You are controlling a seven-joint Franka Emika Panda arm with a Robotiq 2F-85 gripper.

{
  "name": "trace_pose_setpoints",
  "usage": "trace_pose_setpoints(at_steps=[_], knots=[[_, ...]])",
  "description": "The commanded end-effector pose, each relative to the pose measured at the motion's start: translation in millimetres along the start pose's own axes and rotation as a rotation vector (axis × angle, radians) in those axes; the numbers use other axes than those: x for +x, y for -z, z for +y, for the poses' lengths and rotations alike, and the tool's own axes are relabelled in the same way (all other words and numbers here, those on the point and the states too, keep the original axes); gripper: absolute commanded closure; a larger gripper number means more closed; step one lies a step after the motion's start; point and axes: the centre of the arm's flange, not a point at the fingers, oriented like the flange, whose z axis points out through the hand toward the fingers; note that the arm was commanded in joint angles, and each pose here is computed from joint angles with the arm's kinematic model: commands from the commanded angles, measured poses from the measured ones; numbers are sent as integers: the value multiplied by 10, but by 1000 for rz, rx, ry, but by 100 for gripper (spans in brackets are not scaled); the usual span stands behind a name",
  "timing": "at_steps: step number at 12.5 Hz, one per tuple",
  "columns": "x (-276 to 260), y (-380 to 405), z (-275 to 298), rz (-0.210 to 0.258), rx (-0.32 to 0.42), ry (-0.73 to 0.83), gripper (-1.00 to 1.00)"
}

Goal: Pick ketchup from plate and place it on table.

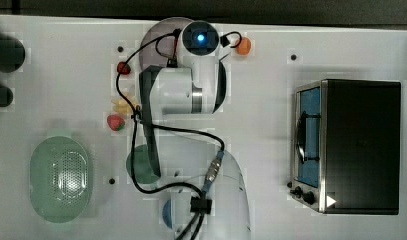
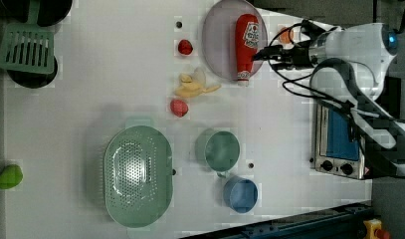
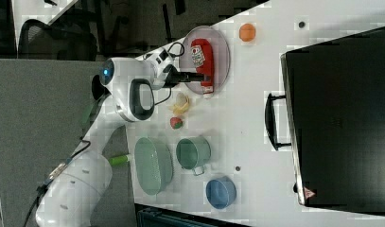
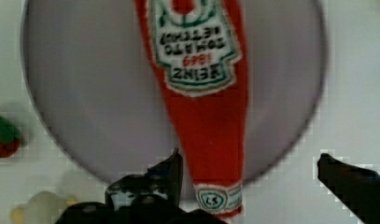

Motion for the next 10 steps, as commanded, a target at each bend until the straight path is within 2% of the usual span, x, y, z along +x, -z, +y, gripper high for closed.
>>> trace_pose_setpoints(at_steps=[1,4,8,9,10], knots=[[53,-38,-228,83,-14,167,-100],[134,-250,-228,139,-29,199,-100],[111,-485,-202,127,-27,197,-100],[118,-492,-203,133,-26,197,-92],[129,-484,-204,143,-24,197,-68]])
